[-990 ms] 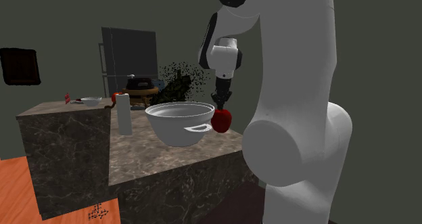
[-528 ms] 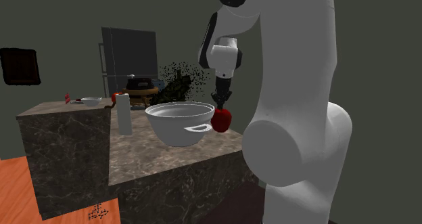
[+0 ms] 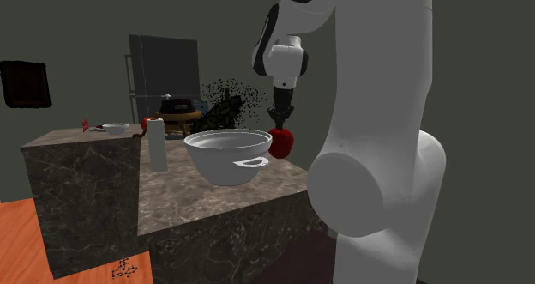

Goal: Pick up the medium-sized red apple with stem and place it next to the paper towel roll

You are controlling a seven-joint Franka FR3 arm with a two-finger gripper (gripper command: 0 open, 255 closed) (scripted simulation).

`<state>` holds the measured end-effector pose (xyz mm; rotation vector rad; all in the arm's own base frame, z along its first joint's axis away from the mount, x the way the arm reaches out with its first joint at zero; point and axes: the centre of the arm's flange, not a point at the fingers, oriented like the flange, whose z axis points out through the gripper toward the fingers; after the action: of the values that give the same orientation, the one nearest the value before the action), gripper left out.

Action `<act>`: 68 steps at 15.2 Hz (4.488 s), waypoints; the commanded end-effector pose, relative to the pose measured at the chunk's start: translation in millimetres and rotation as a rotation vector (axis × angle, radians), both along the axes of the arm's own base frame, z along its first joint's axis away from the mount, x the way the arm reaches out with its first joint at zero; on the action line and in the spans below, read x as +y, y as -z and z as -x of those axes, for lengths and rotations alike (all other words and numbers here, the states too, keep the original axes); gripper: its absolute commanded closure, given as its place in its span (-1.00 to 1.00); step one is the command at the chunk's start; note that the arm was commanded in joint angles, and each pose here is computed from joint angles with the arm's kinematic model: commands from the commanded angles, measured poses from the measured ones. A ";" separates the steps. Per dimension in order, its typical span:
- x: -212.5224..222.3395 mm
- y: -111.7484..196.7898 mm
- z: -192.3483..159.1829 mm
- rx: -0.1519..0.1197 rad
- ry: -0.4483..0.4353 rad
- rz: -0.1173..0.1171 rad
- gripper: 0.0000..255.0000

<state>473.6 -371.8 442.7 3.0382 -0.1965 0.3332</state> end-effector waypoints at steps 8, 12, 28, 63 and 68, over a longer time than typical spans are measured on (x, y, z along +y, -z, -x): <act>0.7 -48.5 0.9 0.000 0.000 0.000 1.00; 0.7 -69.7 0.9 0.000 0.000 0.000 1.00; 0.7 -154.2 0.9 0.000 0.000 0.000 1.00; 221.9 -243.1 -86.0 0.000 0.000 0.000 1.00; 283.3 -243.2 -110.2 0.000 0.000 0.000 1.00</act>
<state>579.9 -100.6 687.3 3.0381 -0.1941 0.3318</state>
